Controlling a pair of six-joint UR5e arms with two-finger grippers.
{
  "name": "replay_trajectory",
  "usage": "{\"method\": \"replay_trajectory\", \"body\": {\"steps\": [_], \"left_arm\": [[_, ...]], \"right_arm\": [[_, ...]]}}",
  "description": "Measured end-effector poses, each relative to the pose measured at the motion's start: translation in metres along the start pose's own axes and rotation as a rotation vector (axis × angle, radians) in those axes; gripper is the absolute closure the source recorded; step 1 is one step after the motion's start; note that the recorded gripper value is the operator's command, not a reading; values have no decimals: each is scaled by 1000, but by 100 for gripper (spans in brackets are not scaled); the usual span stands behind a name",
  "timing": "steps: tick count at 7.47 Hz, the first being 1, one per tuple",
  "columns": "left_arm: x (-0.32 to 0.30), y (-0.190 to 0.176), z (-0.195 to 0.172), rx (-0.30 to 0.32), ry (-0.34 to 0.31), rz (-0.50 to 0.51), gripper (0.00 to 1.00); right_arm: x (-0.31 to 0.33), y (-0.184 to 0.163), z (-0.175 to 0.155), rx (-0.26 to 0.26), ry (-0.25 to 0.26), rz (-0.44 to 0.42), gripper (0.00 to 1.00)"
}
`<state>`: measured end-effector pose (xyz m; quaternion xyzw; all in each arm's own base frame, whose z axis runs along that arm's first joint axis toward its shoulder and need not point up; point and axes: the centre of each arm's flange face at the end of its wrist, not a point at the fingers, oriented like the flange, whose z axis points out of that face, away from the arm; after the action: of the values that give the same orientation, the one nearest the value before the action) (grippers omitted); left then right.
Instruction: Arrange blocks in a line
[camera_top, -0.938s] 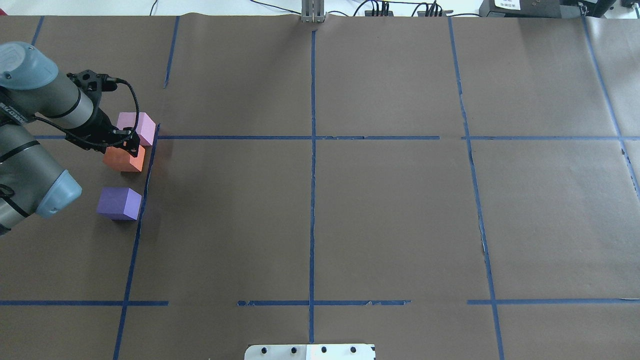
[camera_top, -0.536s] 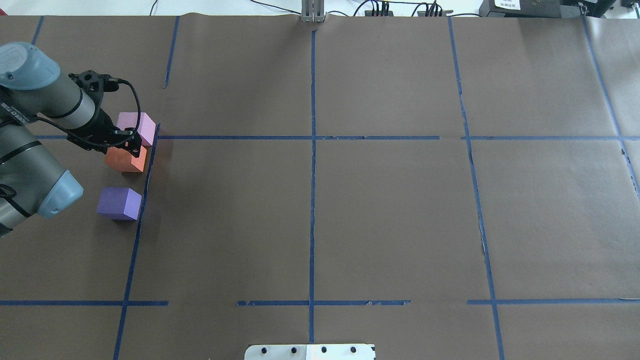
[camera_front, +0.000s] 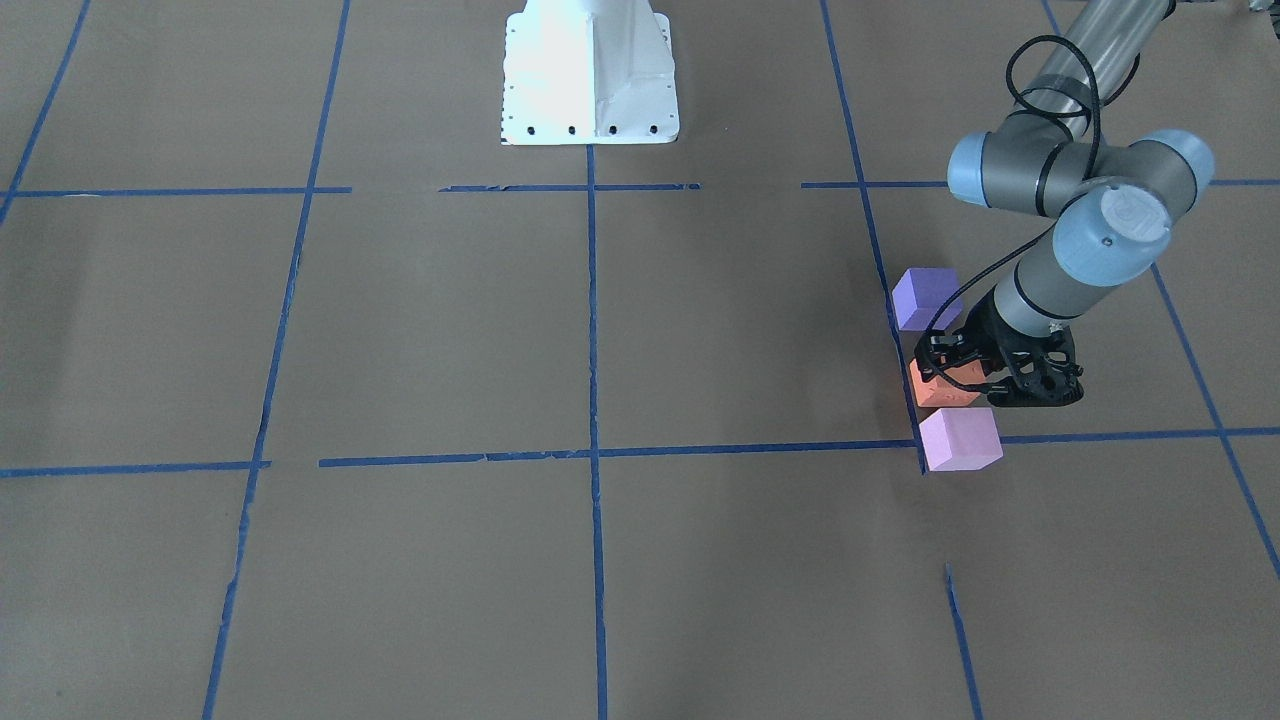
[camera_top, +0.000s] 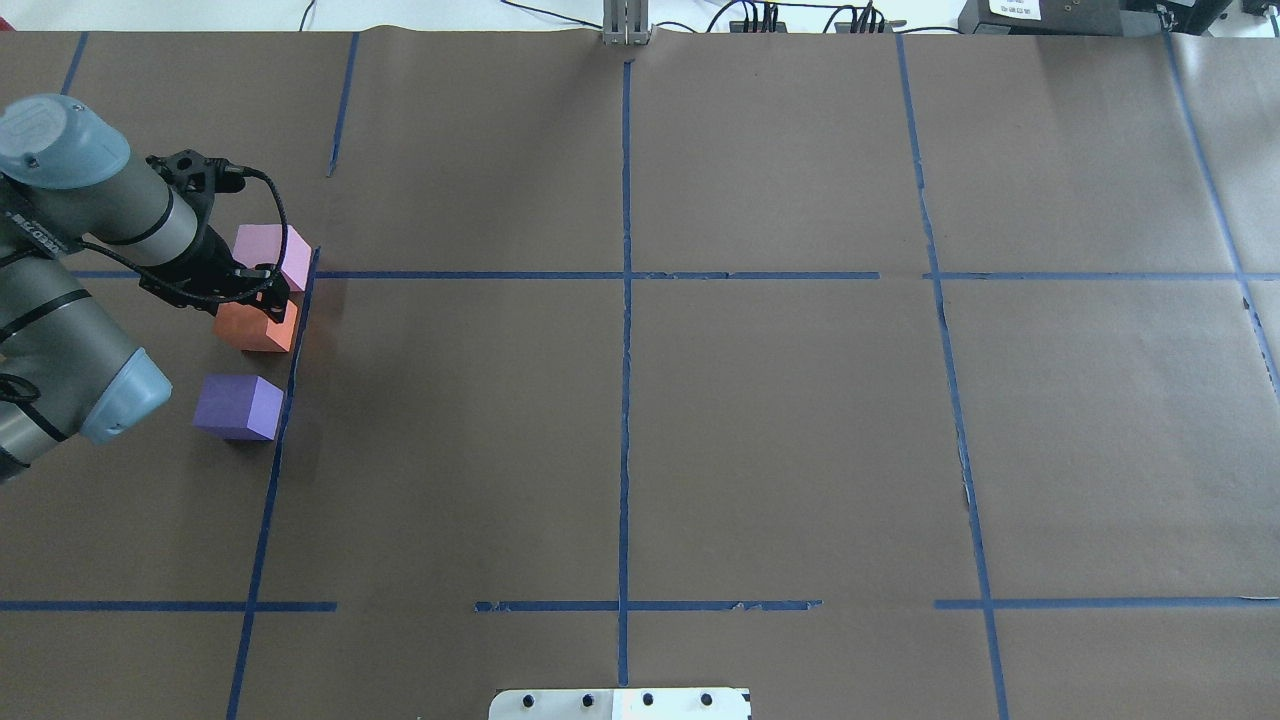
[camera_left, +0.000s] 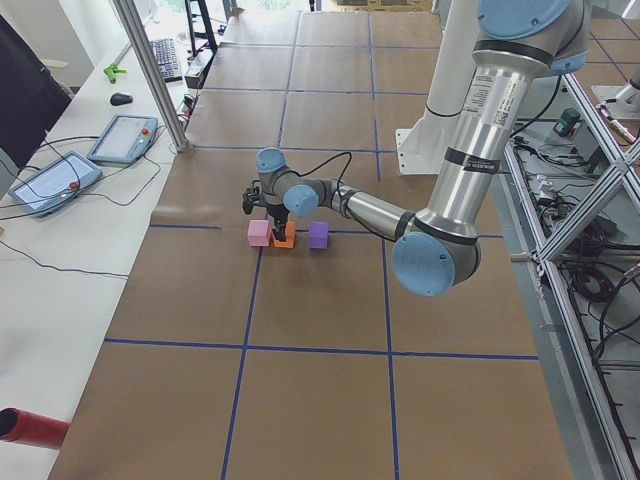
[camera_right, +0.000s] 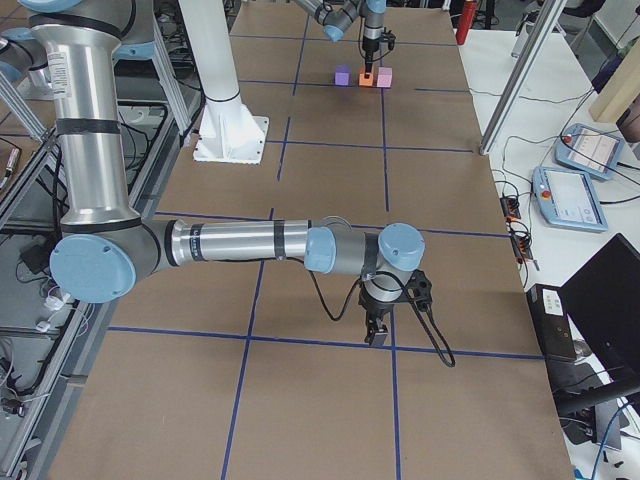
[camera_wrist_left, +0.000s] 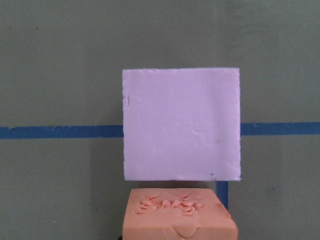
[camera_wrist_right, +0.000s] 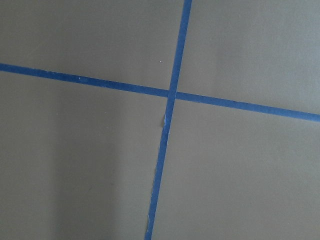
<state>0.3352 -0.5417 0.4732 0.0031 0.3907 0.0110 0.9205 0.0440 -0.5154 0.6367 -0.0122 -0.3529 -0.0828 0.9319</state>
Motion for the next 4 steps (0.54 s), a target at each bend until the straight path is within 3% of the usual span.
{"method": "replay_trajectory", "body": {"steps": [1,3,4], "left_arm": [[0,0,0,0,0,1,27],[1,0,0,-1,2,2,6],[1,0,0,-1,2,2,1]], "right_arm": [[0,0,0,0,0,0,0],[0,0,0,0,0,0,0],[0,0,0,0,0,0,0]]}}
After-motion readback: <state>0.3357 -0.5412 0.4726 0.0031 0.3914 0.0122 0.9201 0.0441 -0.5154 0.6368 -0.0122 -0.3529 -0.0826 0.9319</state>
